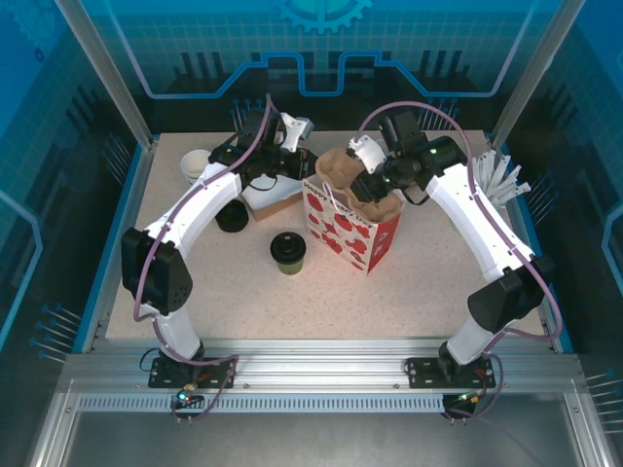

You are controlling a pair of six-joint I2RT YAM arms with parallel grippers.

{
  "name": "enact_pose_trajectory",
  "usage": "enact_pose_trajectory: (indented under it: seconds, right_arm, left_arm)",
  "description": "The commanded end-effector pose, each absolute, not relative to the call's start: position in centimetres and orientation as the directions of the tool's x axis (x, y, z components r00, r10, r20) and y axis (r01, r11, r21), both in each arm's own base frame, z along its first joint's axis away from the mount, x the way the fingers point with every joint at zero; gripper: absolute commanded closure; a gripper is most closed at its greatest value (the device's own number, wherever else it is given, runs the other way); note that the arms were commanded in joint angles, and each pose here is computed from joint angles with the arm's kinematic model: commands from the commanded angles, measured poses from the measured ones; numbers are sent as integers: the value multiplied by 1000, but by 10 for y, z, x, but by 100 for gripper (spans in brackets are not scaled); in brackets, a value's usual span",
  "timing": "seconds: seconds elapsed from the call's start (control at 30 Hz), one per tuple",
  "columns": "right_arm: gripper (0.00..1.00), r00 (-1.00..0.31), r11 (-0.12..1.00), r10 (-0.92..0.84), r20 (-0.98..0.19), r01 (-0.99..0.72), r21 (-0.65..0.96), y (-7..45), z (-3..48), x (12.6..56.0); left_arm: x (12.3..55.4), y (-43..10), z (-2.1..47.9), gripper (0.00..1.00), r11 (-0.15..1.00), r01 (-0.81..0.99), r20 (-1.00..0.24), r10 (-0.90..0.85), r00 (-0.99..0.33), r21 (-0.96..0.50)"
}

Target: Pack the takeout coffee

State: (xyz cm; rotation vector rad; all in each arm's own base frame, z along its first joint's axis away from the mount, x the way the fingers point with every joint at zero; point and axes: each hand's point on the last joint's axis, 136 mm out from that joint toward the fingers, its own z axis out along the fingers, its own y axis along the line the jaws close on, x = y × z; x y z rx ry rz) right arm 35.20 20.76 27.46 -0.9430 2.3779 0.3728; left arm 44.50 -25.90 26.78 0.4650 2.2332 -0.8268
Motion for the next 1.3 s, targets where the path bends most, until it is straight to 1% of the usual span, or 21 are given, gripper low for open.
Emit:
enact_pose_trajectory:
  seconds: [0.0,0.43,0.77,1.03,1.27]
  right_arm:
    - [74,-612,704,-590,-526,-709,36,204,267,343]
    - [74,-582,666,-624,-521,-745,35,204,271,333]
    - [74,-573,645,-661,-484,-764,24,205,265,329]
    - [74,-548,632,-662,-512,-775,12,209,275,329]
    - [74,-596,662,-659,-459,-749,23,199,260,330]
  left_arm:
    - [448,-252,278,87,737,533,-738,71,-671,-414]
    - [451,-248,268,87,746,521,-720,80,-689,-416]
    - [453,-248,270,87,740,520,-719,71,-691,-427]
    - [452,-248,268,86,740,519,-715,74,-695,-428]
    - [452,-248,270,85,741,521,-720,72,-690,-425]
